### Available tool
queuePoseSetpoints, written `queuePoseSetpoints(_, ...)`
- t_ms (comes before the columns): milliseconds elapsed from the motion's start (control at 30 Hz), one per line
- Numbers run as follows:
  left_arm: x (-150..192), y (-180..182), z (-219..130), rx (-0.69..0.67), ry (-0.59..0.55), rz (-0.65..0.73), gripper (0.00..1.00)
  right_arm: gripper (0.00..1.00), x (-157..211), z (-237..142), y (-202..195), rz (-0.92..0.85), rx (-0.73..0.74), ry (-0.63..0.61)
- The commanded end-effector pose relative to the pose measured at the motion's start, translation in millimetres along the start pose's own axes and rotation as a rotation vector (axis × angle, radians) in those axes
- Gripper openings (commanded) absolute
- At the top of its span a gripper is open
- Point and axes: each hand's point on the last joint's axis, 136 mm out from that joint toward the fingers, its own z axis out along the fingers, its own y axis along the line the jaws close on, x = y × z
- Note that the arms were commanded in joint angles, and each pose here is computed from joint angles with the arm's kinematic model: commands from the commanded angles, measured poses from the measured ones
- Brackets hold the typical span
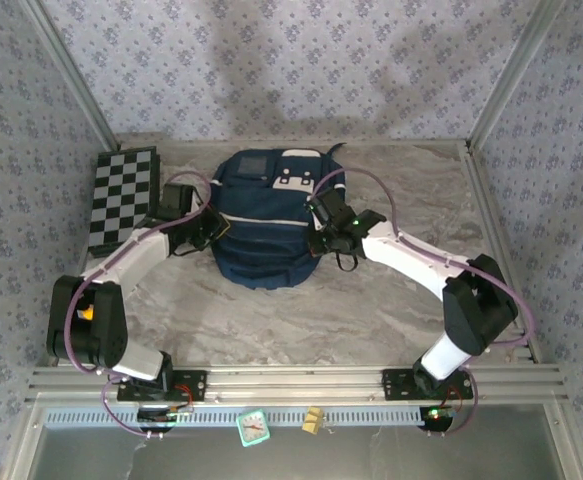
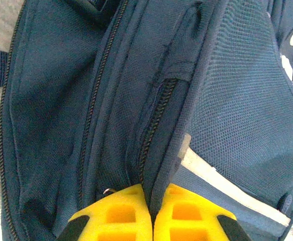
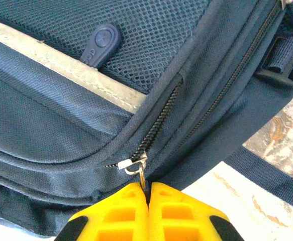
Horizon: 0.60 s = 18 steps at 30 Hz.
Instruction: Pack books, pencil case, and school supplies into a backpack
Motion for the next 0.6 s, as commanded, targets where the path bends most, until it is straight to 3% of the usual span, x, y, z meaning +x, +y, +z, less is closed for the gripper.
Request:
queuePoseSetpoints(0, -69.8, 30.3, -20.7, -0.160, -0.231, 0.064, 0.00, 0.00, -3.6, -0.6, -45.4, -0.054, 0.169, 0.025)
queuePoseSetpoints(267, -86.6, 21.5, -11.4, -0.216, -0.176, 0.221, 0.00, 0.00, -21.7, 13.1, -39.9, -0.234, 0.122, 0.000)
queuePoseSetpoints(433, -88.7, 19.8, -8.1, -0.217, -0.159, 0.255, 0.00, 0.00, -33.4, 24.6, -62.3, -0.218, 0.183, 0.013)
queuePoseSetpoints(567, -87.0, 20.0, -4.6, -0.219, -0.134, 0.276, 0.00, 0.00, -42.6, 24.7, -55.9, -0.255, 0.186, -0.025)
